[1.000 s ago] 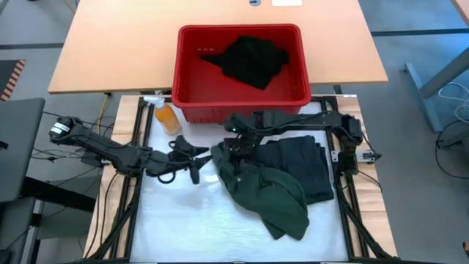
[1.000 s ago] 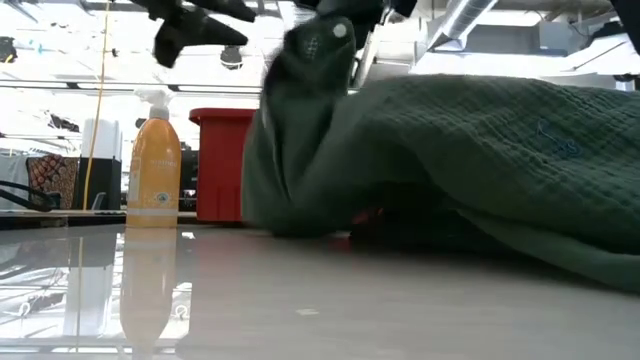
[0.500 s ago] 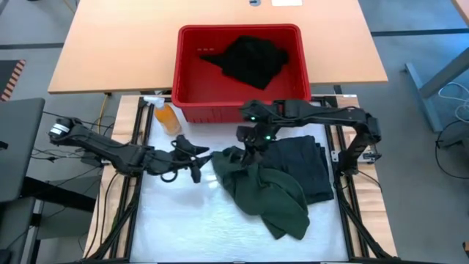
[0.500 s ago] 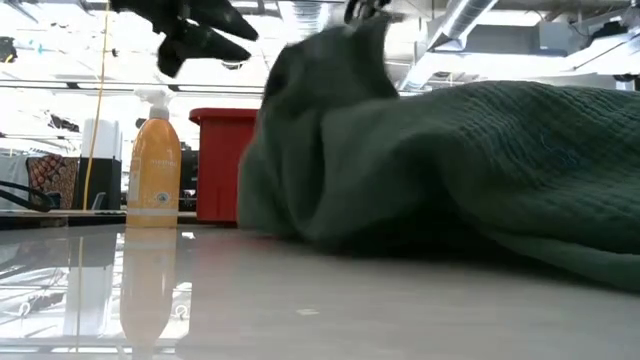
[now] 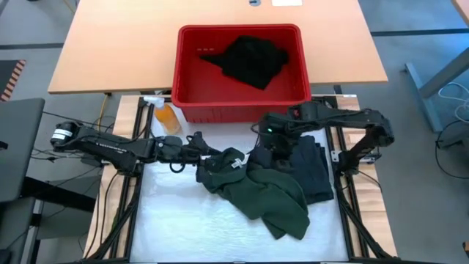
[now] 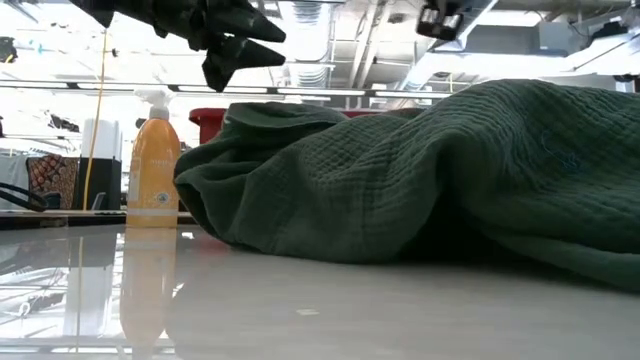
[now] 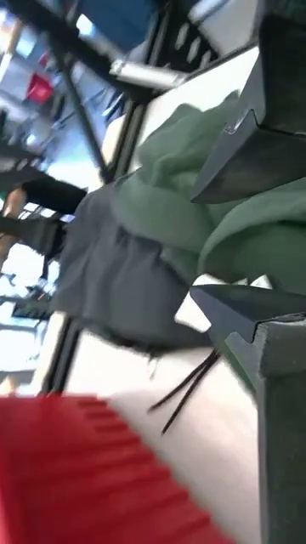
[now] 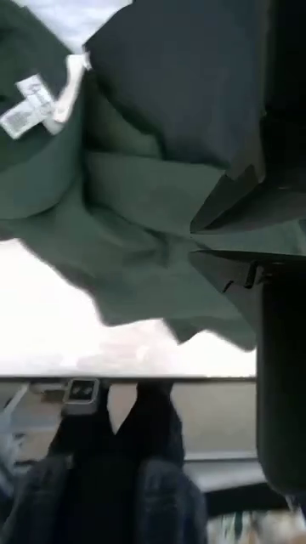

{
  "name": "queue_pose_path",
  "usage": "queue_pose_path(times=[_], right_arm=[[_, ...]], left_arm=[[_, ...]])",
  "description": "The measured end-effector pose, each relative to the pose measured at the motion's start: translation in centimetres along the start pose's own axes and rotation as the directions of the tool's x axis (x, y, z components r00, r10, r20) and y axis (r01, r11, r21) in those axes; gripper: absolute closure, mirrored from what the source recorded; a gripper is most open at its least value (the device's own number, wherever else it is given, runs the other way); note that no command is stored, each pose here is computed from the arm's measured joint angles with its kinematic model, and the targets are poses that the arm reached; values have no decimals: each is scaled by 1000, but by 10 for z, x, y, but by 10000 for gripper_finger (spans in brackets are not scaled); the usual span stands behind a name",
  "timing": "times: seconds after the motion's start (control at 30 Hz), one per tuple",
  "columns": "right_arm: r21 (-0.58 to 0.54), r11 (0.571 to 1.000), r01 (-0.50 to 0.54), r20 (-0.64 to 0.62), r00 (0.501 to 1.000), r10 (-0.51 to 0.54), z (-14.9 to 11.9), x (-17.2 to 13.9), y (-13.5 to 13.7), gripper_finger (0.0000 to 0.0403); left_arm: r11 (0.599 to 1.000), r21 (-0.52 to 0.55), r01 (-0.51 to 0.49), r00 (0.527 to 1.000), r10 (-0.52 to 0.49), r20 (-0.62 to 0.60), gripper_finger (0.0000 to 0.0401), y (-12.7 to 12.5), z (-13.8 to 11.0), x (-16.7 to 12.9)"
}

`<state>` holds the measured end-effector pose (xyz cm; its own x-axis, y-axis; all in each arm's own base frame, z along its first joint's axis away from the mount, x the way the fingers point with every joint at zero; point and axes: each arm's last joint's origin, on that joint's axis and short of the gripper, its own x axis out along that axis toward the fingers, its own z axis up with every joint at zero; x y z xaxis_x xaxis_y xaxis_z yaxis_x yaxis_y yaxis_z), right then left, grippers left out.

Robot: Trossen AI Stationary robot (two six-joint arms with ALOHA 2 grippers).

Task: Fold laundry
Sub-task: Fold the green shirt

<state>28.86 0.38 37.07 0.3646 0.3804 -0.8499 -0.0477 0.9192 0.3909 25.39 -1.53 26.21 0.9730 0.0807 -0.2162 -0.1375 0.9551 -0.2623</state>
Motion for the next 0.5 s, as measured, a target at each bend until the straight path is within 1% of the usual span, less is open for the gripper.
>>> queue_pose_path(times=[0.1, 0.23, 0.3, 0.37, 0.47, 0.5], right_arm=[[10, 1000, -23, 2, 1000, 23, -22, 5, 1, 332], [104, 994, -39, 66, 997, 32, -53, 16, -7, 332], [150, 987, -54, 114, 993, 37, -63, 21, -11, 332], [181, 980, -80, 171, 984, 49, -69, 24, -12, 332], [177, 978, -111, 232, 970, 68, -74, 24, -9, 332], [169, 979, -113, 236, 969, 71, -75, 23, -7, 332]], left_arm=[[998, -19, 54, 999, -54, 1, 248, 2, 2, 0], [997, 11, 75, 997, -75, 22, 248, 1, 5, 0], [989, 55, 137, 990, -138, 23, 248, -2, 11, 2], [974, 114, 196, 980, -199, 16, 248, -8, 22, 7], [951, 201, 237, 971, -229, -64, 248, -15, 42, 26], [942, 224, 248, 967, -227, -115, 248, -15, 46, 35]])
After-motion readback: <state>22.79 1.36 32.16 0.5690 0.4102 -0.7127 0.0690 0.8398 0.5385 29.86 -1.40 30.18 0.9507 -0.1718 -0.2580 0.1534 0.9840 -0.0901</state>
